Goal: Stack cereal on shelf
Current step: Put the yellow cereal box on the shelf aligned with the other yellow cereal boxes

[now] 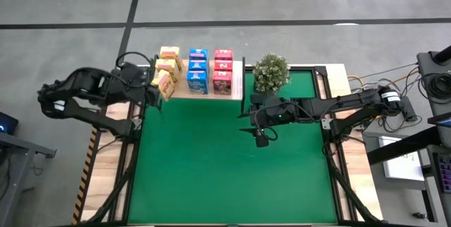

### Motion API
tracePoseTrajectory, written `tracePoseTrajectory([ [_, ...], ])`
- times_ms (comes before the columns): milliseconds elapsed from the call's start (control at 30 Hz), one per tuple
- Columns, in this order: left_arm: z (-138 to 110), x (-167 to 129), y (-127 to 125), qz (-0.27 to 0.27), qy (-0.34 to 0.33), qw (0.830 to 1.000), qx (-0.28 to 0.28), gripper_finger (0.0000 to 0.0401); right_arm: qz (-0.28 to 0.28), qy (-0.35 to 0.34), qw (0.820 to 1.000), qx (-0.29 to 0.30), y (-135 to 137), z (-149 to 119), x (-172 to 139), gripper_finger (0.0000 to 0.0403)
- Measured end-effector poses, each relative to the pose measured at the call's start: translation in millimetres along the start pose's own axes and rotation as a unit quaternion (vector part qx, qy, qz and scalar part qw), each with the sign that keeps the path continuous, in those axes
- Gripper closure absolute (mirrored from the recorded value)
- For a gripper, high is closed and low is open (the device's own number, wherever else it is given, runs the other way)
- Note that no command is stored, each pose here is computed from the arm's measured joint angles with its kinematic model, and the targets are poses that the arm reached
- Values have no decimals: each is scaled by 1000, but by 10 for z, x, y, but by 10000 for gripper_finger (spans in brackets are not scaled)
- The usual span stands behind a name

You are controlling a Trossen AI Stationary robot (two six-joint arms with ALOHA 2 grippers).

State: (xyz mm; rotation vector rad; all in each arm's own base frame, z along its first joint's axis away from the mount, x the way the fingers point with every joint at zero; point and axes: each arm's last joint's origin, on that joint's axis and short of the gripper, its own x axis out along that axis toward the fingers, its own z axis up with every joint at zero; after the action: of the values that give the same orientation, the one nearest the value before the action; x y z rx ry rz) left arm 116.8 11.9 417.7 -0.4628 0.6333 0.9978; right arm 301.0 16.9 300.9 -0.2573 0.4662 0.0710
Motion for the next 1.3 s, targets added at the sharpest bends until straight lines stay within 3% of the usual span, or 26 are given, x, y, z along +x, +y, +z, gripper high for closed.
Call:
tracePoseTrajectory([
  [200,96,37,-25,-7,41,999,-19,116,0,0,1000,-9,-1,4,-2,202],
  [567,331,502,-51,38,127,990,42,115,0,2,1000,-13,2,-7,2,202],
  [867,487,620,2,50,128,989,61,117,1,5,1000,-10,4,-18,4,202],
  [1300,505,763,-73,69,142,984,85,118,2,7,1000,-11,5,-22,6,202],
])
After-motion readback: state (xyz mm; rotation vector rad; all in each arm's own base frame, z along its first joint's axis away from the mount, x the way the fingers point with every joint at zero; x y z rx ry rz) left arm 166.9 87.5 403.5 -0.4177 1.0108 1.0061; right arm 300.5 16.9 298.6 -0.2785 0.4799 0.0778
